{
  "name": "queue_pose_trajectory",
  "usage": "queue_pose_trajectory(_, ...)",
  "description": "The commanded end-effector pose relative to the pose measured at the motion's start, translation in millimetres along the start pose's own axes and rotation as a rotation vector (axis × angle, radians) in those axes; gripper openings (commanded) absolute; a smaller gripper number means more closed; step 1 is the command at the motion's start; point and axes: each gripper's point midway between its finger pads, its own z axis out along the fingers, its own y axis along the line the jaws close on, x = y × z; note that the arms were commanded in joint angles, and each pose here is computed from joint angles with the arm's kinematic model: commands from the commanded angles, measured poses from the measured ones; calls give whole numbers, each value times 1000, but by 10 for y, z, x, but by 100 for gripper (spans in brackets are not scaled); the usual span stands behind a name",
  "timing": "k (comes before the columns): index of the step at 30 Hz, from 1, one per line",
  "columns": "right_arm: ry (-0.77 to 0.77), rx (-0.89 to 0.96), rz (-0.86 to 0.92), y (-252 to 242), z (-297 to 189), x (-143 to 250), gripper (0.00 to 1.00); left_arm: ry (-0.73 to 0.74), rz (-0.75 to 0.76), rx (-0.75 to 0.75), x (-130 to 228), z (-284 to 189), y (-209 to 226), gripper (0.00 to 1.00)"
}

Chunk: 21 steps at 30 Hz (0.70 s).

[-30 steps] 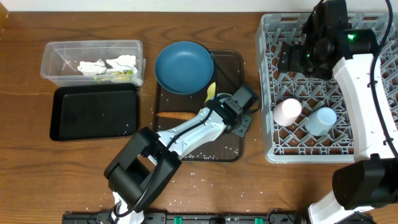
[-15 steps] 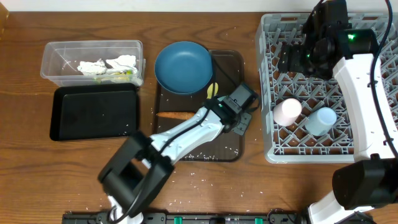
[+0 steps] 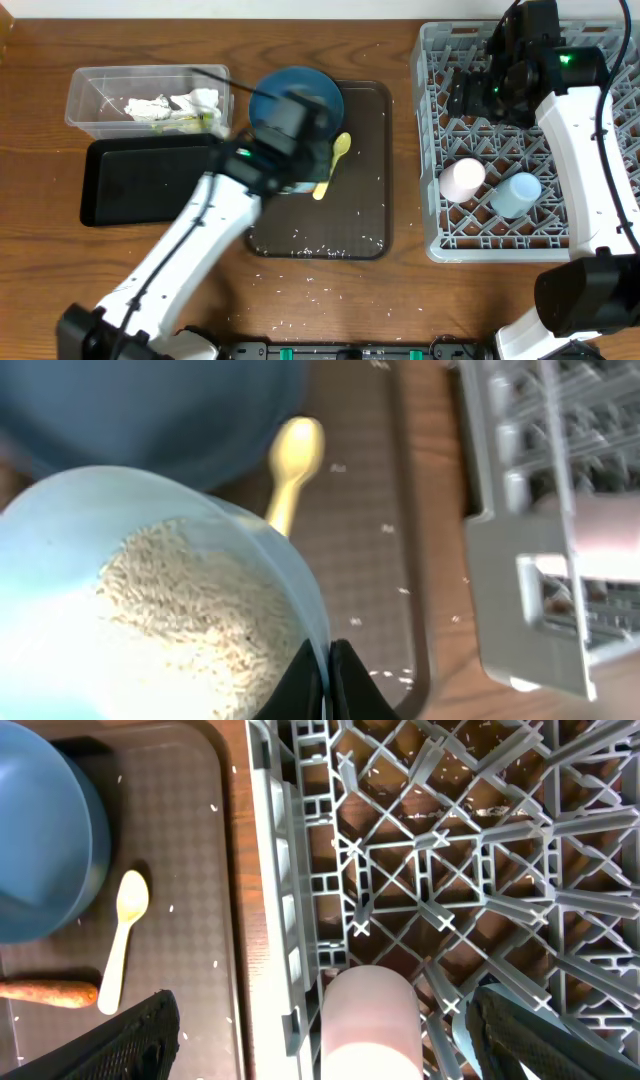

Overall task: Sort waste into correct bins and load items into the dishwasher rack
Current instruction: 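Lift the rice bowl and carry it left over the black tray, then tip the bowl with the left gripper to pour rice onto the black tray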

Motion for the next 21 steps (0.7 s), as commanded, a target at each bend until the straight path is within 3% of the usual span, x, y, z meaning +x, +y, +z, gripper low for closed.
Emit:
queue_pose_trajectory(1, -35, 3, -7, -18, -121, -53, 90, 15, -97, 49, -103, -131, 270, 6)
queue_pose_trajectory(6, -34, 1, -7, -14, -121, -50, 91, 46, -215, 155, -182, -294, 746, 6)
queue_pose_trajectory(12, -35, 0, -7, -13, -121, -52, 91, -21, -319, 274, -301, -578, 1282, 6)
queue_pose_trajectory(21, -31, 1, -9, -7, -120, -41, 91, -128, -531, 619, -422, -736, 1918, 6)
